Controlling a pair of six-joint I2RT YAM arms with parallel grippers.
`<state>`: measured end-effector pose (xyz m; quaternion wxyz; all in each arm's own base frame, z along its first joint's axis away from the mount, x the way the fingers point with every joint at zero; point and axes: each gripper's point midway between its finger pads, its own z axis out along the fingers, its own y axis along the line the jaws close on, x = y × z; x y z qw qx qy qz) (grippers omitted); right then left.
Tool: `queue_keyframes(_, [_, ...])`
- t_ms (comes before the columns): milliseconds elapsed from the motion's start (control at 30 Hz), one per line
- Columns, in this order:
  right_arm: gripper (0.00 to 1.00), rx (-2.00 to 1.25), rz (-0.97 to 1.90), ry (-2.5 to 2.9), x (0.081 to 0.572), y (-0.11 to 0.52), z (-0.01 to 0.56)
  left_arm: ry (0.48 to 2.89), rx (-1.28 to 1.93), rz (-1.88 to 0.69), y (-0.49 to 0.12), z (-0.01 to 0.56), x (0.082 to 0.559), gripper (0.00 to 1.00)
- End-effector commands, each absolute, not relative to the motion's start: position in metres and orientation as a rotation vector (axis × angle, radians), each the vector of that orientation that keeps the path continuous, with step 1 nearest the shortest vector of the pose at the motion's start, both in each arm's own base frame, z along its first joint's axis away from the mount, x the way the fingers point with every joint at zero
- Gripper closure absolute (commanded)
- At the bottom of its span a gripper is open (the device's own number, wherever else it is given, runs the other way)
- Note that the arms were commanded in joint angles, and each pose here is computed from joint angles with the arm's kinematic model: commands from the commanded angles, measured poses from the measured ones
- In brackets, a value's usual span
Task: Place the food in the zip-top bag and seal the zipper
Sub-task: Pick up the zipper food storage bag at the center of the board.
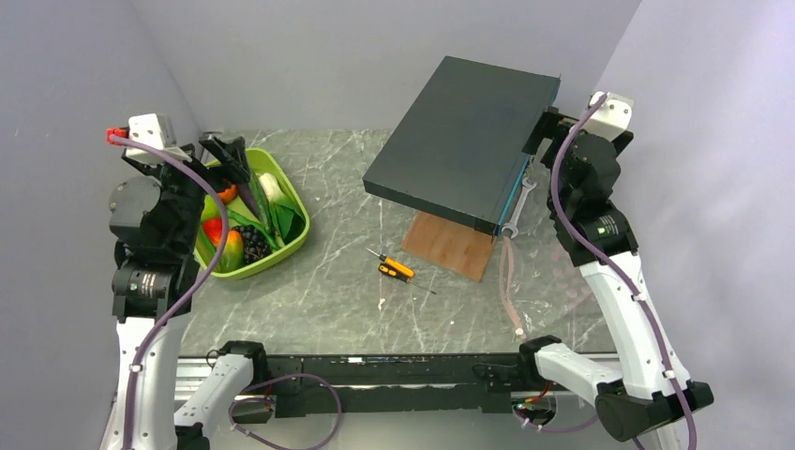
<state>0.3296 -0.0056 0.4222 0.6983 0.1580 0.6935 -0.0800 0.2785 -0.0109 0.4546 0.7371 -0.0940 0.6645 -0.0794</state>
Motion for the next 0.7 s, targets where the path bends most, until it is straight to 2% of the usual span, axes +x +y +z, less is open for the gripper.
queue_keyframes(0, [0.00,0.377,-0.067,1.467,0.316,0.001,0.465,1.490,-0.096,-0.194,-0.024,0.458,0.275,0.01])
queue_keyframes(133, [0.00,0.278,0.057,1.507,0.325,0.032,0.476,1.574,-0.091,-0.232,-0.031,0.436,0.277,0.01])
queue_keyframes(333, [0.00,0.138,0.576,1.426,0.316,0.111,0.503,1.709,-0.109,-0.276,-0.038,0.387,0.274,0.01])
queue_keyframes(467, [0.00,0.088,0.796,1.459,0.308,0.145,0.505,1.815,-0.118,-0.310,-0.043,0.350,0.266,0.01])
queue_keyframes(567, [0.00,0.191,0.744,1.453,0.303,0.126,0.495,1.860,-0.087,-0.361,-0.052,0.331,0.256,0.01])
queue_keyframes(667, [0.00,0.453,0.454,1.486,0.301,0.063,0.466,1.884,-0.054,-0.432,-0.064,0.319,0.247,0.01])
